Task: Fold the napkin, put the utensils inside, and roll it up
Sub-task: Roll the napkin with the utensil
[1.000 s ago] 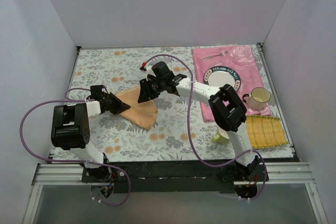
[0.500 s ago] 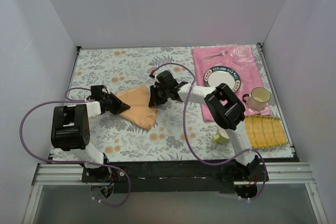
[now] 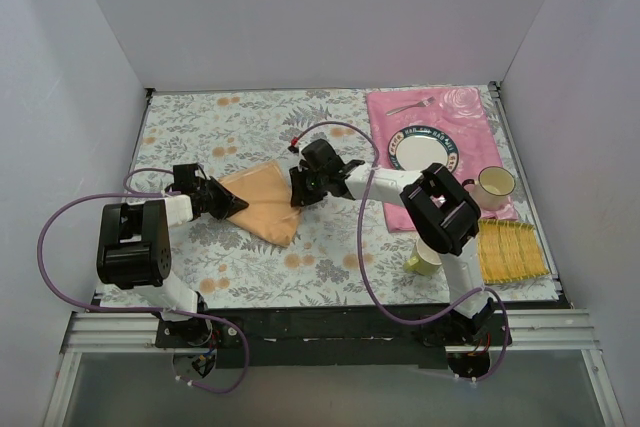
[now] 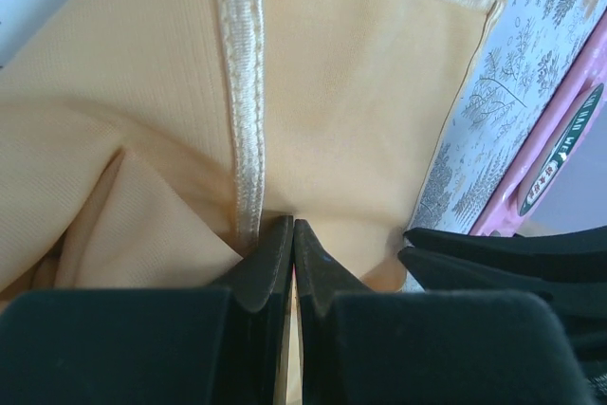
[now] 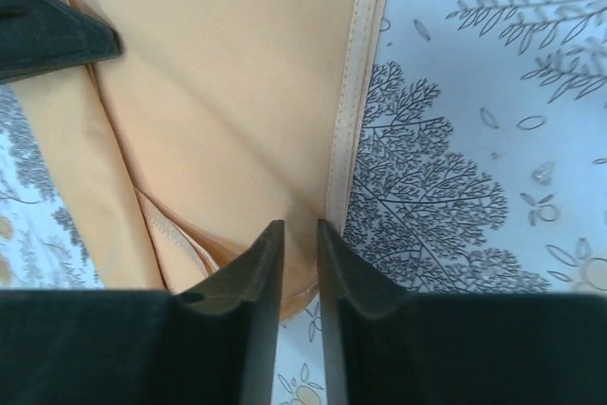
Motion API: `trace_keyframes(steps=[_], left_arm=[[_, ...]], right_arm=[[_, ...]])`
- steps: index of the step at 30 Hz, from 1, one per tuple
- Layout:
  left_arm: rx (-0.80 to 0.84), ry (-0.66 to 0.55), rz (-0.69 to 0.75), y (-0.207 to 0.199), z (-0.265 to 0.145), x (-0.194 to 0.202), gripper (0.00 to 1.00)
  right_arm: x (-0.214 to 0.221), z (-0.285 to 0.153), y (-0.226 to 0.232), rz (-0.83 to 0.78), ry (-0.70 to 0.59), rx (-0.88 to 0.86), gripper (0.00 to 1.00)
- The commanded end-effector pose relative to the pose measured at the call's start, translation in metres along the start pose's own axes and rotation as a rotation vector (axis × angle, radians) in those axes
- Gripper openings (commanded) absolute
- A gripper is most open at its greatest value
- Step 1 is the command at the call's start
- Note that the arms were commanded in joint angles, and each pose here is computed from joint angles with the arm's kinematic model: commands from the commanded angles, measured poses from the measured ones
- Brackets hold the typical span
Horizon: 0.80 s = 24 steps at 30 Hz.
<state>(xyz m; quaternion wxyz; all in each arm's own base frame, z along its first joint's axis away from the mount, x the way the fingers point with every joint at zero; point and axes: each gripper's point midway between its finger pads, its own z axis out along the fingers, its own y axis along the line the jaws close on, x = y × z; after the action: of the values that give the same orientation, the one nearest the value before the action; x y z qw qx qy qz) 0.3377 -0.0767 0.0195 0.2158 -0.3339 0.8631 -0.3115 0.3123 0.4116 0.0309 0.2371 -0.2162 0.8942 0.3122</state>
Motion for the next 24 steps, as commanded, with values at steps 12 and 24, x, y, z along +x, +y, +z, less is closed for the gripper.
trace_keyframes(steps=[12,24], left_arm=[[-0.194,0.066,-0.087,0.034,0.0,0.013,0.0],[-0.211,0.124,-0.098,0.036,0.003,0.018,0.0]], right_arm=[[0.0,-0.028,0.111,-0.692,0.036,-0.057,0.8],[0.044,0.021,0.1,-0.856,0.134,0.061,0.73]])
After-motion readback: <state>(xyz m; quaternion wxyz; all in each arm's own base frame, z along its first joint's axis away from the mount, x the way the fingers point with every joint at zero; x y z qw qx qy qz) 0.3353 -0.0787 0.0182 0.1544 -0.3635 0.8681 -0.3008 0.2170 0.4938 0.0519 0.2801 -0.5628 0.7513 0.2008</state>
